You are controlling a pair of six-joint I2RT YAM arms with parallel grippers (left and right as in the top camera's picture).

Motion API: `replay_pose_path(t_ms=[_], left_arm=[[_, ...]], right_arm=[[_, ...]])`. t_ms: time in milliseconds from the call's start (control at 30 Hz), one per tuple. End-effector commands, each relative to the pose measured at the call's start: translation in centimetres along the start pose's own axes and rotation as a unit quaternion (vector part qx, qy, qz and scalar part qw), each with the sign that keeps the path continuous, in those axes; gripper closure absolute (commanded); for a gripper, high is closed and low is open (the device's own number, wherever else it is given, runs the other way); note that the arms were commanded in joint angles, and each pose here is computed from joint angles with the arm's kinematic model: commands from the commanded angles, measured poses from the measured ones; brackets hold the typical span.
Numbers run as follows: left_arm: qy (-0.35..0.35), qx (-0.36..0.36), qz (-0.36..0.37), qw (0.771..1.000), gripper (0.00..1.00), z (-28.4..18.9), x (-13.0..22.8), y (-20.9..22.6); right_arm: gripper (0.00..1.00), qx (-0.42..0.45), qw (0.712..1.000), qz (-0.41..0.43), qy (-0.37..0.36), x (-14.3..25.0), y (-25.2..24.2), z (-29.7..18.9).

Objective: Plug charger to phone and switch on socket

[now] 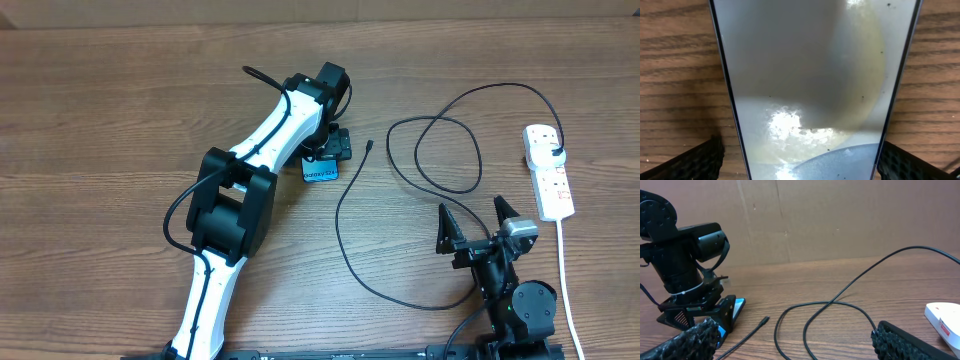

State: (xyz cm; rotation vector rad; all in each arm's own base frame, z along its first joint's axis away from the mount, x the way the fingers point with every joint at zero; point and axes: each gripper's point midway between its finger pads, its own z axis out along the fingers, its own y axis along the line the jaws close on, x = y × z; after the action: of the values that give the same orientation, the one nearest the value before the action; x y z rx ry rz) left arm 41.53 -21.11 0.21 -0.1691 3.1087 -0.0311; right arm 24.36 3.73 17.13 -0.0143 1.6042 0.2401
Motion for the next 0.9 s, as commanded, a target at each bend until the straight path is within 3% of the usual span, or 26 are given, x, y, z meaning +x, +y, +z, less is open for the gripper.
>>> replay_pose_path(t_ms=[0,333,667,867], left_arm=[[0.008,-0.028,-0.011,1.000,0.00,2.1,0.0,1.1],[-0.013,-0.013,0.005,1.000,0.04,2.5,-1.1,0.2],[-0.018,-0.010,0.004,1.000,0.21,2.6,-1.4,0.1],[-0.018,-0.010,0.004,1.000,0.26,2.6,-1.4,0.1]], right_arm=[[0.00,0.004,1.000,0.001,-0.004,0.1,-0.2,0.0],[0.00,0.004,1.000,0.001,-0.004,0.1,-0.2,0.0],[0.00,0.004,1.000,0.001,-0.004,0.1,-0.2,0.0],[0.00,0.004,1.000,0.001,-0.004,0.1,-0.2,0.0]])
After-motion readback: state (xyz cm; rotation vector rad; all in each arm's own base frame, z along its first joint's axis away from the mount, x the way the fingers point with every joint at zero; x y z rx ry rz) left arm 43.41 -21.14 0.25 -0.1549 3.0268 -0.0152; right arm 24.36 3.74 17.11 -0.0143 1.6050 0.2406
